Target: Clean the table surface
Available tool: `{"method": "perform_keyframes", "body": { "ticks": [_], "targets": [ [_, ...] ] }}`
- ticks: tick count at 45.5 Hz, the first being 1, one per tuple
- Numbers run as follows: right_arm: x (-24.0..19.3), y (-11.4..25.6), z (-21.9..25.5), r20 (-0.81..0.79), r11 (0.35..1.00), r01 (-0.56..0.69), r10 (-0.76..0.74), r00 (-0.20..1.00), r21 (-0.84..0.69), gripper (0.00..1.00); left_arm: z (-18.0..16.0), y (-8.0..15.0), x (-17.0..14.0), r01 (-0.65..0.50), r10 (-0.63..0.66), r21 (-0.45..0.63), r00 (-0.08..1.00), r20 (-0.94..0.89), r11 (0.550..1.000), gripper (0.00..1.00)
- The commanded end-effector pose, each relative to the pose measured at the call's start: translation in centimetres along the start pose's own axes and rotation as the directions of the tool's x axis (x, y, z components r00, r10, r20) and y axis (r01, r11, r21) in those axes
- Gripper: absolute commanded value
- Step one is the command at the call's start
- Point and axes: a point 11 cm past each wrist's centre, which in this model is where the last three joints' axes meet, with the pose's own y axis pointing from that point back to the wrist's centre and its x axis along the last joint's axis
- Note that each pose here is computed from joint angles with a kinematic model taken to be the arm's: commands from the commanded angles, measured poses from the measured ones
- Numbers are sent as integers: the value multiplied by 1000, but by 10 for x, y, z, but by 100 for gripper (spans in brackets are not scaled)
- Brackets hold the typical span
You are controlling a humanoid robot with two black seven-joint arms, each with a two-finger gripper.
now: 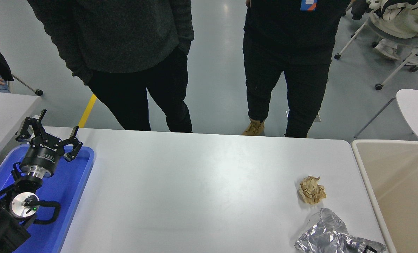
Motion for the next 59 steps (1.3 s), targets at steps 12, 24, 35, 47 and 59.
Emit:
{"method": "perform_keyframes", "body": {
  "ticks": [12,24,35,47,59],
  "targets": [
    [32,44,13,43,999,-36,37,998,-6,0,0,0,0,0,0,0,1000,0,1000,100],
    [71,96,39,12,996,-78,78,997,-40,0,0,0,0,1,-1,0,1000,-1,1000,100],
    [108,151,50,1,993,-109,110,994,-46,0,0,0,0,0,0,0,1000,0,1000,100],
    [143,212,37,-73,996,-88,87,994,-18,0,0,0,0,1,-1,0,1000,-1,1000,100],
    [168,236,3,-151,998,-58,63,987,39,0,0,0,0,1,-1,0,1000,-1,1000,100]
  ]
}}
